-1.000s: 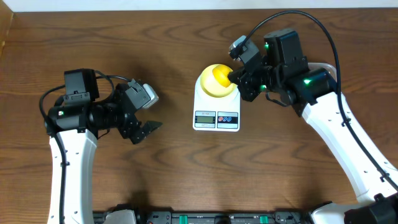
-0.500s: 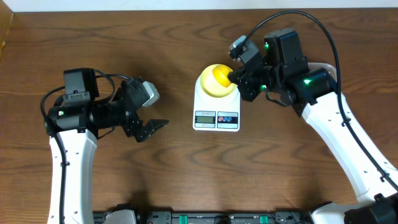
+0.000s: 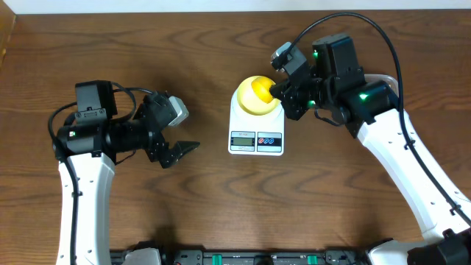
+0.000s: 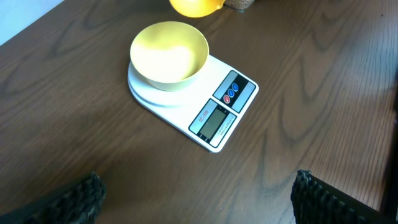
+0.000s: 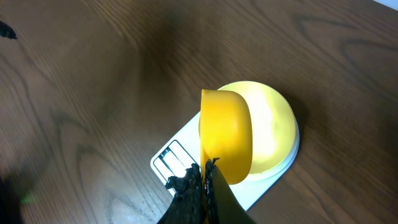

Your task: Scoop item into bowl and weigh 50g on scale

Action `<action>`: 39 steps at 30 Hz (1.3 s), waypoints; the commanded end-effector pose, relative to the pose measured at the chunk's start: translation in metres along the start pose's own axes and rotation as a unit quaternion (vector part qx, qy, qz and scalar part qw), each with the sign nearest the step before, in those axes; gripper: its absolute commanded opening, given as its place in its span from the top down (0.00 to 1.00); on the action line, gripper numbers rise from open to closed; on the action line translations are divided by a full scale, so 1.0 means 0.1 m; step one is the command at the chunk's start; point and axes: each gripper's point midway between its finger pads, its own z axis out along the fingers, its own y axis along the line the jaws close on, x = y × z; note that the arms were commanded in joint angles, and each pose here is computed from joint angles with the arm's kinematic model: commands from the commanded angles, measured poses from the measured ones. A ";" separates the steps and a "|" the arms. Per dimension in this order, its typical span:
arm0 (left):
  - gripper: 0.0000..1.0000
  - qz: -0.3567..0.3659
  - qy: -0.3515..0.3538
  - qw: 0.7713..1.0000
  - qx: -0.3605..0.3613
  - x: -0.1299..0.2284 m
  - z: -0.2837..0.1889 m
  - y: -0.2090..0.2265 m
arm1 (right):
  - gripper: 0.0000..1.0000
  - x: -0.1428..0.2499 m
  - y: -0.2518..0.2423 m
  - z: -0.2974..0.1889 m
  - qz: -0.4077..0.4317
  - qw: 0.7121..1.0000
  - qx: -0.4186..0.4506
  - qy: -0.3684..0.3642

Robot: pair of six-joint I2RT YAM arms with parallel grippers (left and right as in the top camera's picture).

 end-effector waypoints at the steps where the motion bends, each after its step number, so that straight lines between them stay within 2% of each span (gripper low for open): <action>1: 0.02 0.011 -0.016 1.000 0.007 -0.06 -0.02 -0.05 | 0.99 -0.05 -0.01 -0.03 0.003 1.000 0.001 -0.007; 39: 0.03 0.011 -0.016 1.000 0.007 -0.06 -0.02 -0.05 | 0.99 -0.03 0.00 -0.03 0.006 1.000 0.000 -0.002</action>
